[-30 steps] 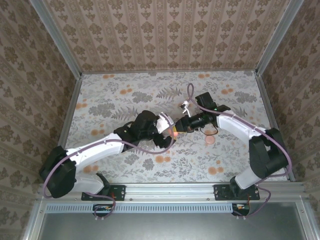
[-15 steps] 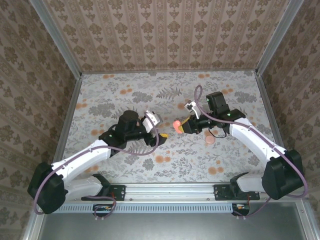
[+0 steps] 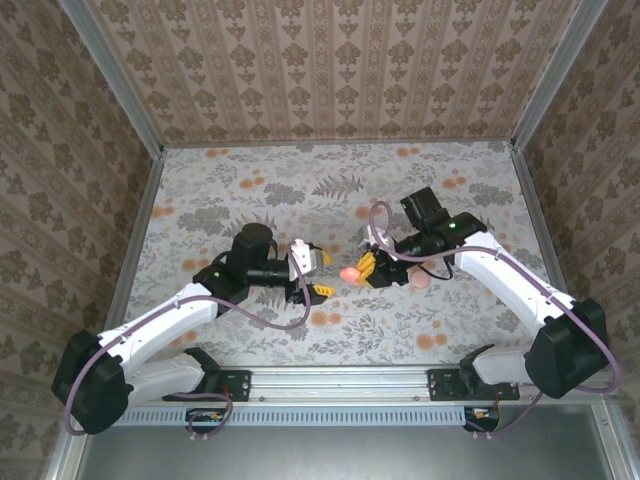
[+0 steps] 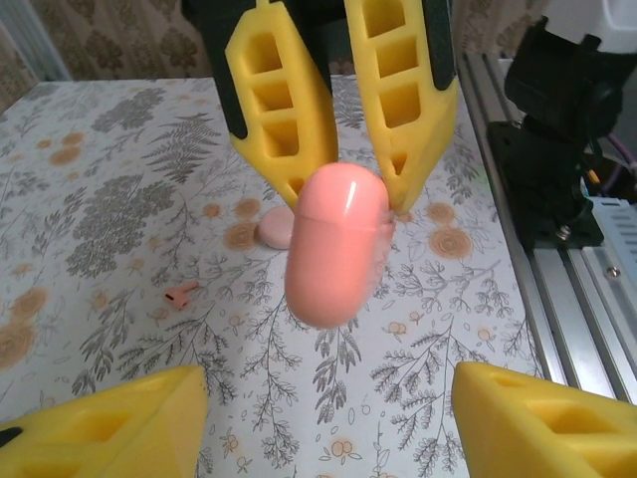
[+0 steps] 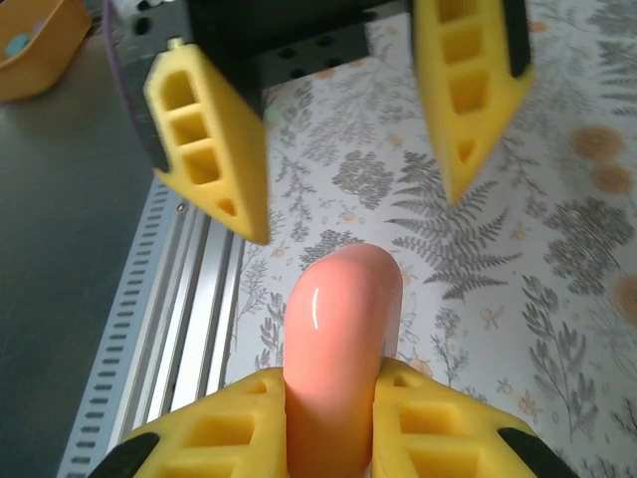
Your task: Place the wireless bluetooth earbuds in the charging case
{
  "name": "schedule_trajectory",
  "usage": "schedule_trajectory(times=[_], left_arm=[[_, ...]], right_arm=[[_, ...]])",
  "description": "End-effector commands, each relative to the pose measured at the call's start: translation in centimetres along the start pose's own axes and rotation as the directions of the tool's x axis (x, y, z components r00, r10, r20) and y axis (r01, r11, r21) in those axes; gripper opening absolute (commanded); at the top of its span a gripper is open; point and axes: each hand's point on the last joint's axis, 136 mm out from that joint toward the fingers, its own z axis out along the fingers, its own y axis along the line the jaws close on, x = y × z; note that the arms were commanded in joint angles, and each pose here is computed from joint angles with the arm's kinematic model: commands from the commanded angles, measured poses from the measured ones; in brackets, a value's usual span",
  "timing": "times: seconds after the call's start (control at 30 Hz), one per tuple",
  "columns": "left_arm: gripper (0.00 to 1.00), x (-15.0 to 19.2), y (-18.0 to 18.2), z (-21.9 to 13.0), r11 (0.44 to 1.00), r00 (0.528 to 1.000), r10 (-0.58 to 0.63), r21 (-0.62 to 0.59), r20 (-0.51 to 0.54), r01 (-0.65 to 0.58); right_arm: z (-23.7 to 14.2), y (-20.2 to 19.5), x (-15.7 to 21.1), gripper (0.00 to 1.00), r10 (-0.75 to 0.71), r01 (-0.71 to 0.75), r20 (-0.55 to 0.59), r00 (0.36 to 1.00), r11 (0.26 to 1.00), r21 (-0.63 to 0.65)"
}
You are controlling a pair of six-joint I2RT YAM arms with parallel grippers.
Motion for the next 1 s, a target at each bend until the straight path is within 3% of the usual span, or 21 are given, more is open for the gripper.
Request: schedule_trajectory(times=[0.0,0.37,0.97], left_arm=[[0.63,-1.5,-1.1,-0.6,0.989,0.990,0.136,0.052,0.037,-0.138],[0.52,-1.1,-3.3,-0.3,0.968,0.986,0.165,0.186,0.020,-0.166],[0.29,-0.1,-3.4,0.7,0.967,0.990,0.134,0.224,-0.035,-0.123]], right_arm=[[0.8,1.8,-0.4,0.19,-0.092,0.091,-0.008,0.996,0.992,-0.091],[2.6,1.8,-0.6,0.19,-0.148,0.140,-0.056,0.987,0.982,-0.128],[3.2,1.5,-1.7,0.19,-0.186,0.183,-0.013,0.982,0.975,-0.127]])
